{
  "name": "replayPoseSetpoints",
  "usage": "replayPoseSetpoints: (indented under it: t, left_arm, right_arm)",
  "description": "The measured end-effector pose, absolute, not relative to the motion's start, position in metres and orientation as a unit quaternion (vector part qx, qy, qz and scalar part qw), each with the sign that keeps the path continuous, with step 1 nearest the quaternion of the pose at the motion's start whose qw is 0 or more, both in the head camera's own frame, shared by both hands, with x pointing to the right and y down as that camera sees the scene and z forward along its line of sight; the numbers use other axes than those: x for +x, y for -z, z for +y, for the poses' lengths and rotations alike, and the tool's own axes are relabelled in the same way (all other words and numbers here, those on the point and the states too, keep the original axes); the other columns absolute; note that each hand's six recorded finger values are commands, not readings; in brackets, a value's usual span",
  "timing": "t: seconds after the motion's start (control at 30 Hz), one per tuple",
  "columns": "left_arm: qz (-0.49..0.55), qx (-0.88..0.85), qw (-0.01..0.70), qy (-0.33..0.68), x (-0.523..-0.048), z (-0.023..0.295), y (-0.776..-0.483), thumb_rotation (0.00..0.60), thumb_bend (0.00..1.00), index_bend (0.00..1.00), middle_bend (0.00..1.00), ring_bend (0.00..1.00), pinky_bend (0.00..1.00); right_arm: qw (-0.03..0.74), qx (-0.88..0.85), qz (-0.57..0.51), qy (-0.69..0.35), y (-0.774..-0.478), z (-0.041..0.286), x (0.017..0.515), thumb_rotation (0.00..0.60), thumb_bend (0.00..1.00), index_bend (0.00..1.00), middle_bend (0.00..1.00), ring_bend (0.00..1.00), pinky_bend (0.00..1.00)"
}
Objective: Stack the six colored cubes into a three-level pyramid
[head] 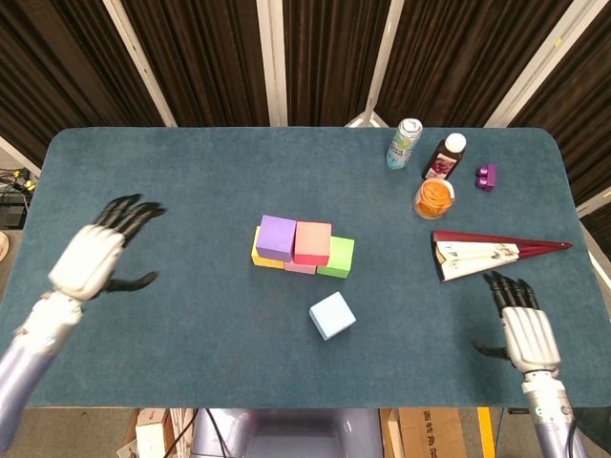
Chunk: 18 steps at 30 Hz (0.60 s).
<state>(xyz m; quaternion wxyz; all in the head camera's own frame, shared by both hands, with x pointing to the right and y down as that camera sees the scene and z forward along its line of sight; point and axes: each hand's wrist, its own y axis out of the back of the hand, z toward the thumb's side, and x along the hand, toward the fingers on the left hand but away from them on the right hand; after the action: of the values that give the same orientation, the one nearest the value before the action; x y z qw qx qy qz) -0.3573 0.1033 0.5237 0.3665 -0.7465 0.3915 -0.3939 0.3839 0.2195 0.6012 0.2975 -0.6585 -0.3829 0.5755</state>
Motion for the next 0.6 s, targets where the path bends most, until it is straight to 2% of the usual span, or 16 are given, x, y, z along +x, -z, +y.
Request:
replayPoseSetpoints:
  t: [0.2,0.47,0.6]
  left_arm:
    - [0.433,-0.721,0.373,0.393,-0.421,0.147,-0.527,0.6,0.26,0.13,0.11,0.0,0.0]
    - [0.455,-0.715,0.363,0.387,-0.438,0.183,-0.545,0.6,0.26,0.13,0.11,0.0,0.0]
    - [0.46,-0.711,0.371,0.382,-0.437,0.187,-0.544,0.6,0.26,0.13,0.11,0.0,0.0]
  right_arm:
    - [0.32,-0.697,-0.316,-0.559,-0.609,0.211,0.359,0.6,0.09,0.1,0.08,0.08,0.0]
    - [0.327,-0.735,-0.273,-0.528,-0.613,0.209,0.329,0.6,0.09,0.14,0.11,0.11,0.0]
    - [0.326,-0.754,-0.261,-0.507,-0.617,0.21,0.308,0.6,0.09,0.17,0.14,0.13,0.0]
